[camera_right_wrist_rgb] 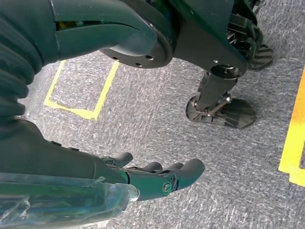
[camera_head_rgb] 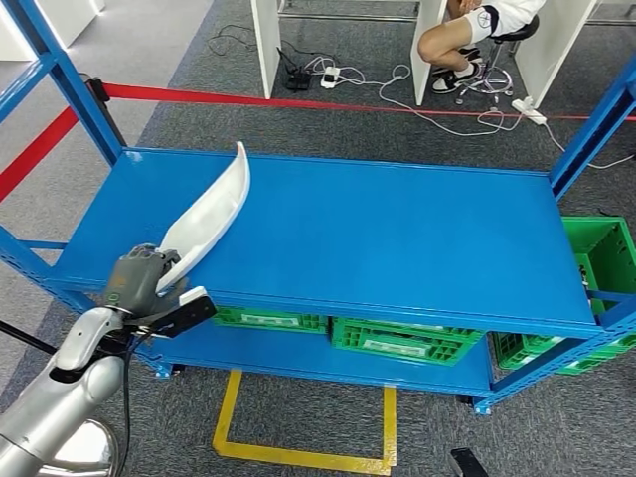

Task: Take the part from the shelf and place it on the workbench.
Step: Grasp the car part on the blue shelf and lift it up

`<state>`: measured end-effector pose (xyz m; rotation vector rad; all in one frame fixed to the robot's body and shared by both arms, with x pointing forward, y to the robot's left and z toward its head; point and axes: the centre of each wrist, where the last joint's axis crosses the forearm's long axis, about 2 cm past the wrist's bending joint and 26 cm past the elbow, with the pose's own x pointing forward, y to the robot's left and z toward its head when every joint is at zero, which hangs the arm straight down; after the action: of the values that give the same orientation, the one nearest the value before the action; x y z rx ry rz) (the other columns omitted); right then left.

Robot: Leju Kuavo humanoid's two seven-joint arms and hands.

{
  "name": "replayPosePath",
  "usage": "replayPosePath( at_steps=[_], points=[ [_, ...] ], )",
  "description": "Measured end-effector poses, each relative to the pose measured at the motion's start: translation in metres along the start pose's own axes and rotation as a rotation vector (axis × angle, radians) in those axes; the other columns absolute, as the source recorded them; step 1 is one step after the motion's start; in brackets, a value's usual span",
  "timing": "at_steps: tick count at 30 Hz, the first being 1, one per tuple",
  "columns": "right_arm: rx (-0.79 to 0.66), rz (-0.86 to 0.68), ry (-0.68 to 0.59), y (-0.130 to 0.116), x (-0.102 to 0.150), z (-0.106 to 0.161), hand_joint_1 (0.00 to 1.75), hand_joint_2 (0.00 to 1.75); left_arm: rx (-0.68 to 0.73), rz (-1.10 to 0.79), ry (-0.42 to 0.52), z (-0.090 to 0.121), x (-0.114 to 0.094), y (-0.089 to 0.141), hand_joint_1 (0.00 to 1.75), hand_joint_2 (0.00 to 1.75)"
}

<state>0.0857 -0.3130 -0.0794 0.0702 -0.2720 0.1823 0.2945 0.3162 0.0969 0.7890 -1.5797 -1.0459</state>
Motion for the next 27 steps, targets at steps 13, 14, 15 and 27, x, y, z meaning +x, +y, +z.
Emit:
replayPosePath(
  at_steps=[13, 14, 15, 27],
  points=[
    [-0.010, -0.028, -0.025, 0.001, -0.004, 0.000, 0.00, 1.75, 0.316, 0.238, -0.076, 0.016, 0.006, -0.005, 1.75, 1.75],
    [-0.012, -0.035, -0.028, 0.001, -0.005, 0.000, 0.00, 1.75, 0.319, 0.290, -0.077, 0.016, 0.007, -0.006, 1.75, 1.75],
    [-0.013, -0.041, -0.031, 0.002, -0.006, 0.000, 0.00, 1.75, 0.325, 0.352, -0.080, 0.017, 0.008, -0.008, 1.75, 1.75],
    [-0.003, -0.052, -0.034, 0.008, -0.014, 0.000, 0.00, 1.75, 0.377, 0.758, -0.202, 0.015, 0.032, 0.000, 1.75, 1.75]
  ],
)
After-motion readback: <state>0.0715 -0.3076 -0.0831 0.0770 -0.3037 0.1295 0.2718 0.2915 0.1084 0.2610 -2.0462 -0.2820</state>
